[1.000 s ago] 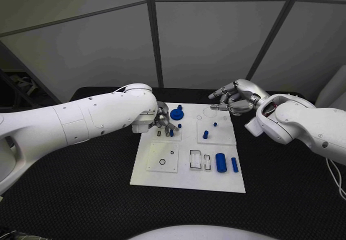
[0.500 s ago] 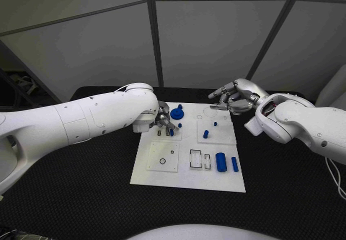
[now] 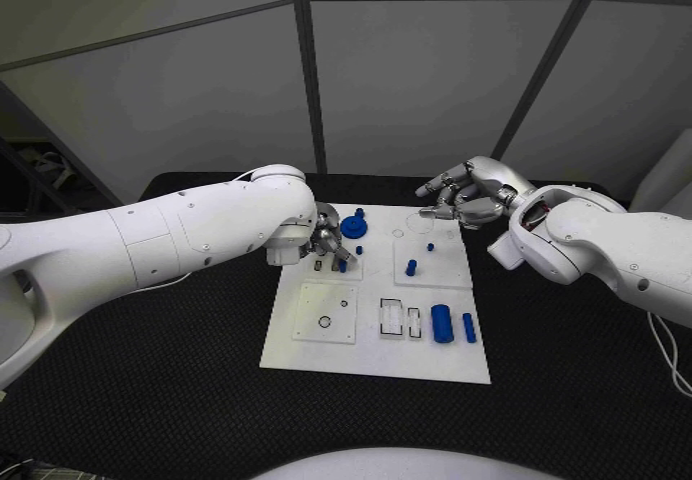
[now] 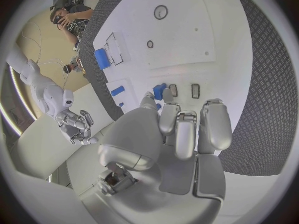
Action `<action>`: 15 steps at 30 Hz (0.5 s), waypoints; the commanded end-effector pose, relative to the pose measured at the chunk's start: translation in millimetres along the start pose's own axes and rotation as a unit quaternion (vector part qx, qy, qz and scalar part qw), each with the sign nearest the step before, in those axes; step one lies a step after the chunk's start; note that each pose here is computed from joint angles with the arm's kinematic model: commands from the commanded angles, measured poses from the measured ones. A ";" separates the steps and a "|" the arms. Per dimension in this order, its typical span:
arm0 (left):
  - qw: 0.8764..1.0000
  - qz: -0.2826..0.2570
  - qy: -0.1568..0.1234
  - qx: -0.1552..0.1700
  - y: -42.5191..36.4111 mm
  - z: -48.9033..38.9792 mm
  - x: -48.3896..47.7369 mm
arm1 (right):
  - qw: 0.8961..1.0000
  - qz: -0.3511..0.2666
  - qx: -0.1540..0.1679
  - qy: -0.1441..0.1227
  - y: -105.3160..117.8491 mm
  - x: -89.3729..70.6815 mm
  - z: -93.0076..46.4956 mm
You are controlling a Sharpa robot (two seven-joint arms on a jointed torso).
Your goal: Assemble the parts on the task board
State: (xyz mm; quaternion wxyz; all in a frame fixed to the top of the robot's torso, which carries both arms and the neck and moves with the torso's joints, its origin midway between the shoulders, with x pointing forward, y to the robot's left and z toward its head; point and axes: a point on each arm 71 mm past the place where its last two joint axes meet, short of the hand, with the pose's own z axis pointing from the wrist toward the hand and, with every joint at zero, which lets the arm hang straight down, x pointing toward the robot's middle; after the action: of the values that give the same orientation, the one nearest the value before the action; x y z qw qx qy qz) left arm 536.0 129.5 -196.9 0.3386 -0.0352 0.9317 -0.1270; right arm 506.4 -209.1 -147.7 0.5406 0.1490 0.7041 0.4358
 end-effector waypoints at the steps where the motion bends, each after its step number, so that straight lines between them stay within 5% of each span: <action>1: 1.000 -0.006 0.010 0.007 -0.6 -0.3 0.6 | 1.000 -0.003 -0.002 0.004 1.3 -0.2 0.8; 15: 0.999 -0.035 -0.009 0.025 7.6 -4.1 -2.6 | 1.000 -0.008 -0.001 0.005 0.3 -0.3 2.4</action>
State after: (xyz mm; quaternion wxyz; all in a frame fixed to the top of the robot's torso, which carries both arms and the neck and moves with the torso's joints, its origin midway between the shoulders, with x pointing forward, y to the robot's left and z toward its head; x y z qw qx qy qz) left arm 535.2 139.5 -195.9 0.3367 -0.0503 0.9296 -0.1409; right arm 508.4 -209.0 -148.8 0.5409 0.1471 0.7064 0.4322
